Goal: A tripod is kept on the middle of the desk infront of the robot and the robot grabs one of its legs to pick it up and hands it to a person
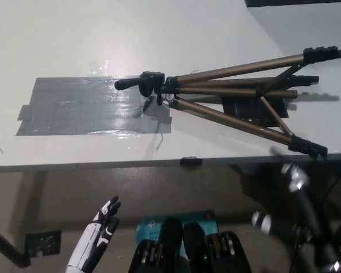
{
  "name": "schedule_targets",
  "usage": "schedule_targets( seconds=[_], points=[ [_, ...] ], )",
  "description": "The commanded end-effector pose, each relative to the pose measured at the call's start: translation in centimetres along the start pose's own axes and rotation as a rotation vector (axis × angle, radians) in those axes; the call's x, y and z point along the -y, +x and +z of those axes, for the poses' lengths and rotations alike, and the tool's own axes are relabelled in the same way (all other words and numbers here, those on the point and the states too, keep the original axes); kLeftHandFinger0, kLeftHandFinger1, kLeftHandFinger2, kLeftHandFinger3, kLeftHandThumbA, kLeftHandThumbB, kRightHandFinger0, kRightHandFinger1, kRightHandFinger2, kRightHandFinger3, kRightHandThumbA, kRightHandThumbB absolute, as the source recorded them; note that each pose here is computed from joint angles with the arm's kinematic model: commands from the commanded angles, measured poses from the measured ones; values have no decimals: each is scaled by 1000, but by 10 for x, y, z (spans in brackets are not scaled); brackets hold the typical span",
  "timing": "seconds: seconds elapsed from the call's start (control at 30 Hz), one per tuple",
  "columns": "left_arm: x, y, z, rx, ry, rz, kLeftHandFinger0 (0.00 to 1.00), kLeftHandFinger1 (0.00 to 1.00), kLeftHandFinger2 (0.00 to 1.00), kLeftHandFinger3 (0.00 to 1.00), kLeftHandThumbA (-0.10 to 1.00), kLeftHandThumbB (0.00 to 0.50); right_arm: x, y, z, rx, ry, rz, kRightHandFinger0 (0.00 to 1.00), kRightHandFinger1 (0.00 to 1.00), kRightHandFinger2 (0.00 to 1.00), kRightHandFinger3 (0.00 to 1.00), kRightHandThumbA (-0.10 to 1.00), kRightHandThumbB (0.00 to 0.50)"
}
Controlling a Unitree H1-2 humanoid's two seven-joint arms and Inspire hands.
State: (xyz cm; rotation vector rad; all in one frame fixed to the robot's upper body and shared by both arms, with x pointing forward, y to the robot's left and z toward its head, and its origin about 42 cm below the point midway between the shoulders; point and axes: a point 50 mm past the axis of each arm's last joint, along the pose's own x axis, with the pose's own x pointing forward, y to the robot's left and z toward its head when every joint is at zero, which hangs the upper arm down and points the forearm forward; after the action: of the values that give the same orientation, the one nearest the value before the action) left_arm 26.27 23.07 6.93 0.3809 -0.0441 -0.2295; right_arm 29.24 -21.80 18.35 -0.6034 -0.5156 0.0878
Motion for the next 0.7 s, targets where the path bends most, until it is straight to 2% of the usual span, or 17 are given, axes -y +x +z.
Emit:
schedule_targets(
  seconds=[0.0,0.07,0.17,0.27,0.37,0.43,0.57,0.67],
  points=[
    [-3,5,9,70,31,-12,1000,1000,1000,1000,1000,161,79,80,59,250,-320,-228,1000,1000,1000,1000,901,355],
    [-4,4,9,69,24,-6,1000,1000,1000,1000,1000,169,88,115,58,222,-437,-221,1000,1000,1000,1000,955,388],
    [-6,5,11,64,31,-6,1000,1000,1000,1000,1000,177,95,150,55,200,-521,-176,1000,1000,1000,1000,966,394],
    [-7,5,11,78,34,-7,1000,1000,1000,1000,1000,154,96,184,47,160,-592,-119,1000,1000,1000,1000,947,435],
    [-9,9,12,77,34,-7,1000,1000,1000,1000,1000,167,96,211,44,108,-665,-53,1000,1000,1000,1000,1000,472],
    [-8,9,12,78,38,-9,1000,1000,1000,1000,1000,151,94,225,42,79,-704,-9,1000,1000,1000,1000,1000,481],
    [-8,8,12,63,36,-7,1000,1000,1000,1000,1000,177,87,245,33,43,-738,75,1000,1000,1000,1000,1000,494],
    [-7,7,11,62,25,-9,1000,1000,1000,1000,1000,174,77,250,21,20,-788,149,1000,1000,1000,1000,1000,500]
  ],
)
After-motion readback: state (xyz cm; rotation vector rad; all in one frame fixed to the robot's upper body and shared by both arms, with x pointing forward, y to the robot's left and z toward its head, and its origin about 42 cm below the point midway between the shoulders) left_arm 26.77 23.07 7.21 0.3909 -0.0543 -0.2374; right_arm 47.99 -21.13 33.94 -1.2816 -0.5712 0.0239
